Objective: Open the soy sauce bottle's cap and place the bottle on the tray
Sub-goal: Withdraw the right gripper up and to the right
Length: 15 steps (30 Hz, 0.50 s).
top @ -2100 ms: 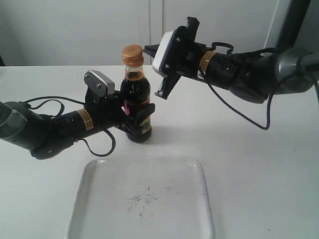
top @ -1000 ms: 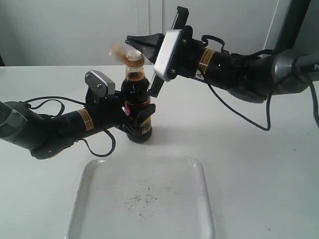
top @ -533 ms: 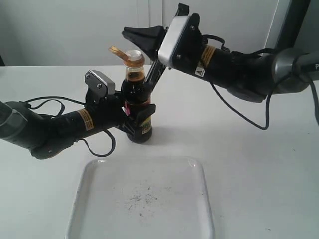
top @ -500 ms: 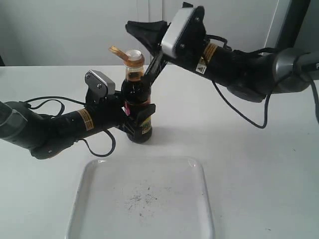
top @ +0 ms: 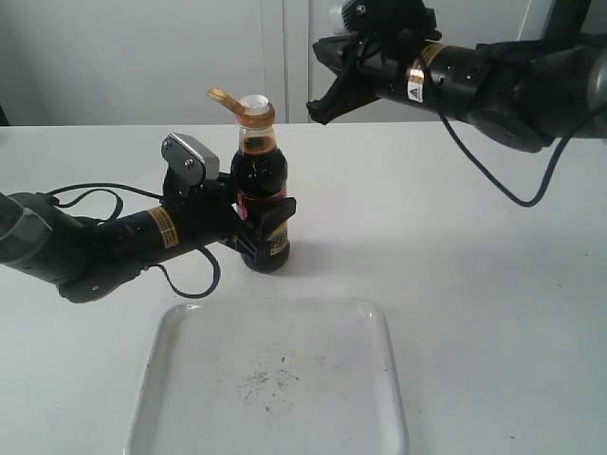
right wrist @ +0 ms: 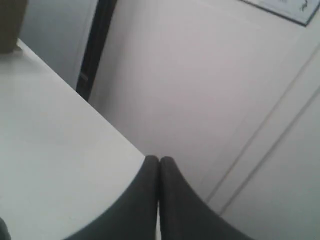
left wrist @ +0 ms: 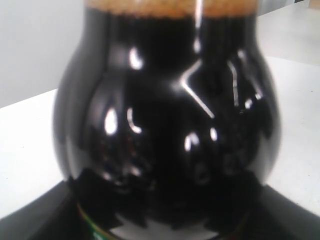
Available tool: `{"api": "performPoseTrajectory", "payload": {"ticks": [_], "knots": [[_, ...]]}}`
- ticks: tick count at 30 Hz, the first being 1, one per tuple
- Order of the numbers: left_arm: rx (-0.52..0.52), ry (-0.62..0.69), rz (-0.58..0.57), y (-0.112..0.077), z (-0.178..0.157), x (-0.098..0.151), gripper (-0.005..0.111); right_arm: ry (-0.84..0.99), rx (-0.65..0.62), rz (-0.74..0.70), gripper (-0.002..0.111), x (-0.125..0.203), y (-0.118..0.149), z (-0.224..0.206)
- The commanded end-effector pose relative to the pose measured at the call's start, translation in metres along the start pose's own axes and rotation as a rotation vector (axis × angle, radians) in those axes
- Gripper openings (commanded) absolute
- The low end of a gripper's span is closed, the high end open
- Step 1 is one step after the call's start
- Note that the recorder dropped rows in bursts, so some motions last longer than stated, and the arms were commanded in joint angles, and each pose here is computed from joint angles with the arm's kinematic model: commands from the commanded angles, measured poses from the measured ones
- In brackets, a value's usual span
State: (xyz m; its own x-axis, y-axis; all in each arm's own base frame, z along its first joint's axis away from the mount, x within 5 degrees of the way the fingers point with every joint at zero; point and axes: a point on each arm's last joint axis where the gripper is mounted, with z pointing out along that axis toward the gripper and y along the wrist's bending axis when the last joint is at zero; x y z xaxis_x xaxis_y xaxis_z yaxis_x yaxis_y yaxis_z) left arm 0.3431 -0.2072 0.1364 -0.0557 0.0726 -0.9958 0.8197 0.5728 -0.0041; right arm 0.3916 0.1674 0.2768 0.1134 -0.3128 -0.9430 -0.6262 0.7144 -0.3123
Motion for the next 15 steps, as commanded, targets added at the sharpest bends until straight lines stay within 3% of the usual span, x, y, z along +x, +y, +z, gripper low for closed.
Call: {"api": "performPoseTrajectory", "payload": {"ticks": [1, 15], "knots": [[0.017, 0.03, 0.006, -0.003, 0.0, 0.002, 0.0, 0.13, 0.089, -0.001, 0.0, -0.004, -0.012, -0.011], [0.009, 0.047, 0.005, -0.002, 0.0, 0.003, 0.0, 0.634, 0.357, -0.003, 0.0, 0.007, -0.042, -0.041]]}}
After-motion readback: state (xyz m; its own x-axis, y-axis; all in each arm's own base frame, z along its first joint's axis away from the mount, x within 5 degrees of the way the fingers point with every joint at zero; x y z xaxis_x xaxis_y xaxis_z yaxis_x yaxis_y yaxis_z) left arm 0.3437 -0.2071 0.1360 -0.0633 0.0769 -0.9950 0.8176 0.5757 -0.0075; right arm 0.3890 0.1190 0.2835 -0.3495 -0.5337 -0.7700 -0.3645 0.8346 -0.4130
